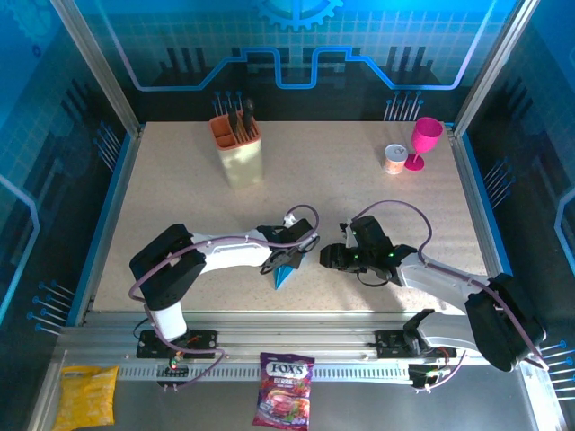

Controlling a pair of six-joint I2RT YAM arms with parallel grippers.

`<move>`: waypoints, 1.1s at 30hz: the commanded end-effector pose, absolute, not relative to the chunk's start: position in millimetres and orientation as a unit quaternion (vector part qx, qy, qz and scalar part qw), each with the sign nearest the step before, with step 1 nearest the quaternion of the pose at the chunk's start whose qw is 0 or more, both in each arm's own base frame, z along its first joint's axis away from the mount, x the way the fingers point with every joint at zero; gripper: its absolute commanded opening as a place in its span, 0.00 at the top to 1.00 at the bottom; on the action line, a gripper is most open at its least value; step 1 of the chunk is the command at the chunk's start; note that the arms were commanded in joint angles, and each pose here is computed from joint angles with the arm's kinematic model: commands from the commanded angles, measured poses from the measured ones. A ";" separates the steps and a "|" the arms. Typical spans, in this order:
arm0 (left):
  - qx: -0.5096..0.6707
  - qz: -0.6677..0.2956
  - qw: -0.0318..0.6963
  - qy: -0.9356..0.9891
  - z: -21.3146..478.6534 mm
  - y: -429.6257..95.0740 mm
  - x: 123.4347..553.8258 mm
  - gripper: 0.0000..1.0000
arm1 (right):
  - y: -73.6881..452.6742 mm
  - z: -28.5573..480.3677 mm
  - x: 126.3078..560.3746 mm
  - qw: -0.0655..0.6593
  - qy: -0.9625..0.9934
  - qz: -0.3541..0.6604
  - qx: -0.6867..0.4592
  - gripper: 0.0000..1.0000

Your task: Fold a paper plane with a square sheet of paper (pick it up from the middle)

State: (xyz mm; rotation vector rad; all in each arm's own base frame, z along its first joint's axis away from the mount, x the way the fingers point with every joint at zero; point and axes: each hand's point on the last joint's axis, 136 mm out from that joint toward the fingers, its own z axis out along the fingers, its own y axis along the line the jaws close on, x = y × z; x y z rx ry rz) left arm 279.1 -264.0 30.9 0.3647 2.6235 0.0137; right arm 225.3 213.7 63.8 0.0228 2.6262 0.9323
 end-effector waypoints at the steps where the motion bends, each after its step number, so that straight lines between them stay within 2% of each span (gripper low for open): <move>1: 0.139 0.020 0.237 0.961 24.7 -260.1 273.6 0.61 | 214.5 61.6 225.1 0.176 0.931 0.321 0.002 0.52; 8: 0.135 0.036 0.222 0.965 8.9 -259.5 266.1 0.55 | 215.9 60.8 225.9 0.173 0.931 0.320 0.000 0.52; 16: 0.118 0.056 0.210 0.969 -7.8 -253.9 258.3 0.55 | 215.7 68.6 227.8 0.179 0.931 0.319 -0.004 0.52; 33: 0.132 0.007 0.258 0.957 55.0 -291.6 287.5 0.52 | 207.7 86.5 232.4 0.194 0.928 0.319 -0.005 0.52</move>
